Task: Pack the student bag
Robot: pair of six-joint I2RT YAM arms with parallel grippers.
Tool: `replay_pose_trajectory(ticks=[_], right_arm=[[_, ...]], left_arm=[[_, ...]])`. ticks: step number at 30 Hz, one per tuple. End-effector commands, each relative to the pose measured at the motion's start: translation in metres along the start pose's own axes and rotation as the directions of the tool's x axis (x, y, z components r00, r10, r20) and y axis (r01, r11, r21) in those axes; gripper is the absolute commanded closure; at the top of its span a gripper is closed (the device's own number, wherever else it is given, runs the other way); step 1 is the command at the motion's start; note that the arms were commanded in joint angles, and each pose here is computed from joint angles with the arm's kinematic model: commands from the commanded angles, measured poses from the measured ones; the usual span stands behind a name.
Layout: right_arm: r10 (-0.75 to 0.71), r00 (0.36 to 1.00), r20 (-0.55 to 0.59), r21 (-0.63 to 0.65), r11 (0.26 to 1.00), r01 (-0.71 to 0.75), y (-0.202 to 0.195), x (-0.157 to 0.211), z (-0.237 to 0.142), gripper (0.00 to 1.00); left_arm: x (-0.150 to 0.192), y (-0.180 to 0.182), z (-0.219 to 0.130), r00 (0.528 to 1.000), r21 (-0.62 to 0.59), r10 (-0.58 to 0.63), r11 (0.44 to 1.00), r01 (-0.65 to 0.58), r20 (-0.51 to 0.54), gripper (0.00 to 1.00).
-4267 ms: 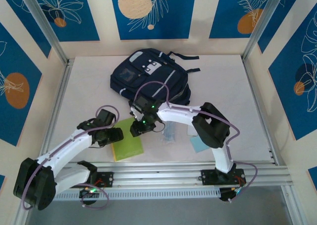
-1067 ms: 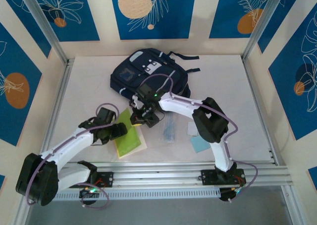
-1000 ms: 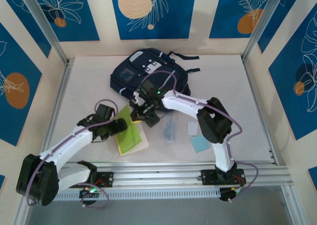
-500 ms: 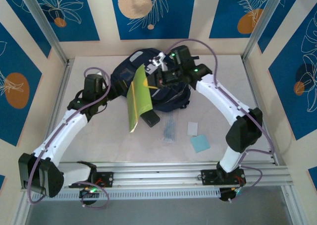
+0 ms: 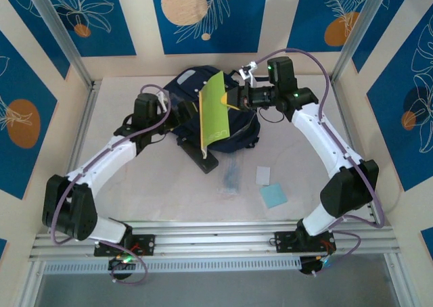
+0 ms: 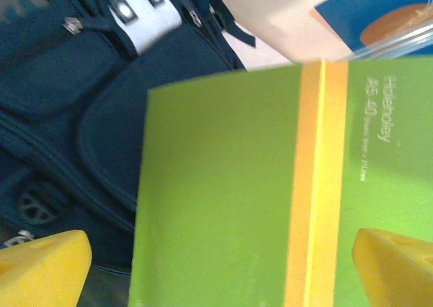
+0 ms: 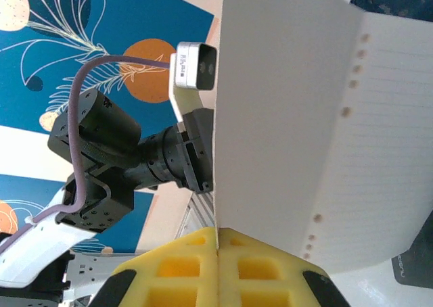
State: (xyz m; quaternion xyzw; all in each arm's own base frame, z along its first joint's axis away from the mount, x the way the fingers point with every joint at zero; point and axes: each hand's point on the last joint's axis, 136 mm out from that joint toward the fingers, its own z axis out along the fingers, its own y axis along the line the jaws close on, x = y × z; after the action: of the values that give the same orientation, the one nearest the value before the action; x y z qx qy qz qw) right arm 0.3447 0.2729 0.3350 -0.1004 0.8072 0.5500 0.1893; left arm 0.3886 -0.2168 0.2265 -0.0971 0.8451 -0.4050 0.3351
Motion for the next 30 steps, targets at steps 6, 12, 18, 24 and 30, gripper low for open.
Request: replay_pose_trajectory(ticks=[6,12,18,24,30], right_arm=[[0.104,0.992,-0.07,-0.067,0.992,-0.109,-0.062,0.008,0.042,1.0],[0.2,0.976,-0.087,-0.025,0.979,-0.203,-0.121,0.017,0.07,1.0],[0.249,0.962,-0.108,-0.008,0.968,-0.252,-0.144,0.027,0.083,1.0],[0.257,0.961,-0.107,0.015,0.966,-0.257,-0.15,0.031,0.088,1.0],[0.248,0.964,-0.095,0.029,0.969,-0.246,-0.149,0.028,0.088,0.96]], left_arm=[[0.018,0.013,0.02,0.999,0.016,0.0,1.0,0.001,-0.05,0.02],[0.037,0.055,0.03,0.995,-0.104,0.016,0.994,-0.027,-0.097,0.01],[0.054,0.067,0.042,0.989,-0.093,-0.027,0.996,0.014,-0.145,0.13],[0.045,0.049,0.031,0.992,-0.062,0.009,0.998,-0.017,-0.13,0.5],[0.03,0.031,0.009,0.995,-0.07,0.037,0.997,-0.044,-0.096,0.54]])
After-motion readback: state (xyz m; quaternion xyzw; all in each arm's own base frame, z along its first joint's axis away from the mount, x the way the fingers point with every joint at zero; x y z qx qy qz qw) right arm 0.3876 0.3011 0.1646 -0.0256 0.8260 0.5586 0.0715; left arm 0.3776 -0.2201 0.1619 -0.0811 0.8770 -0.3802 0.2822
